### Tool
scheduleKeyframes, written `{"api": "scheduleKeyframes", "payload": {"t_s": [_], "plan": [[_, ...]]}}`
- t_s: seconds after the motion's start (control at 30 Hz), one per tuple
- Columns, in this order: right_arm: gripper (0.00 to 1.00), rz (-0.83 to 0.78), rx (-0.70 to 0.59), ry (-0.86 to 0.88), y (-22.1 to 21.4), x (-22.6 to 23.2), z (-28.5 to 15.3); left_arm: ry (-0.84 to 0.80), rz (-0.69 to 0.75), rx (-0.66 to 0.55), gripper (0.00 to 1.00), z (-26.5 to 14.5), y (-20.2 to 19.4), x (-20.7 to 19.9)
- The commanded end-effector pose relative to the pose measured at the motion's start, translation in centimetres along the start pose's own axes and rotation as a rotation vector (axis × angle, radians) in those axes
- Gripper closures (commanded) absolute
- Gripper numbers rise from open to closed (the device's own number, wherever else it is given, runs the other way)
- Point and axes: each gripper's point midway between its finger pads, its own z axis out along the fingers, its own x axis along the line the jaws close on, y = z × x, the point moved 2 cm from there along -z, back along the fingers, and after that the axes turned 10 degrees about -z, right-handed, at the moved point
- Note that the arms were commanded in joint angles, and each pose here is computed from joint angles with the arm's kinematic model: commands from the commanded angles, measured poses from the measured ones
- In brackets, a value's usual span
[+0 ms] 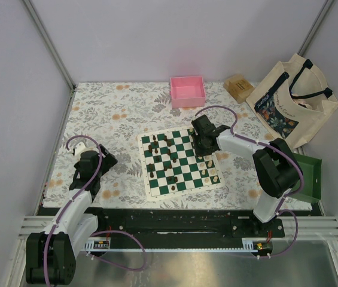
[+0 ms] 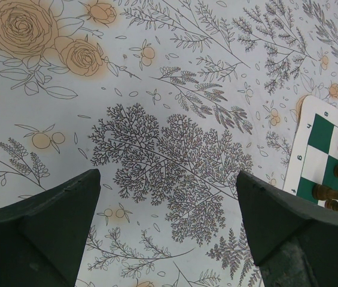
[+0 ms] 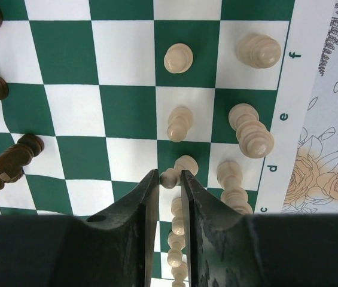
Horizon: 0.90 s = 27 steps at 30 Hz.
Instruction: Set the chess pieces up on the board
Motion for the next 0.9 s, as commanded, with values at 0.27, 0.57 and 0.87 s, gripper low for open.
{"api": "scheduleKeyframes", "payload": {"t_s": [0.27, 0.57, 0.87], "plan": [[0.76, 0.002, -0.041, 0.0, 1.4, -0.1, -0.8, -0.061, -0.011, -0.058, 0.01, -0.1, 1.8, -1.8], [0.78, 0.026, -0.092, 0.032, 2.0, 0.2, -2.4, -0.062, -0.01, -0.057, 0.01, -0.1, 1.8, -1.9], [0.77, 0.059, -0.067, 0.105, 1.0, 1.5, -1.5, -0.063, -0.013, -0.058, 0.01, -0.1, 1.8, -1.8]]}}
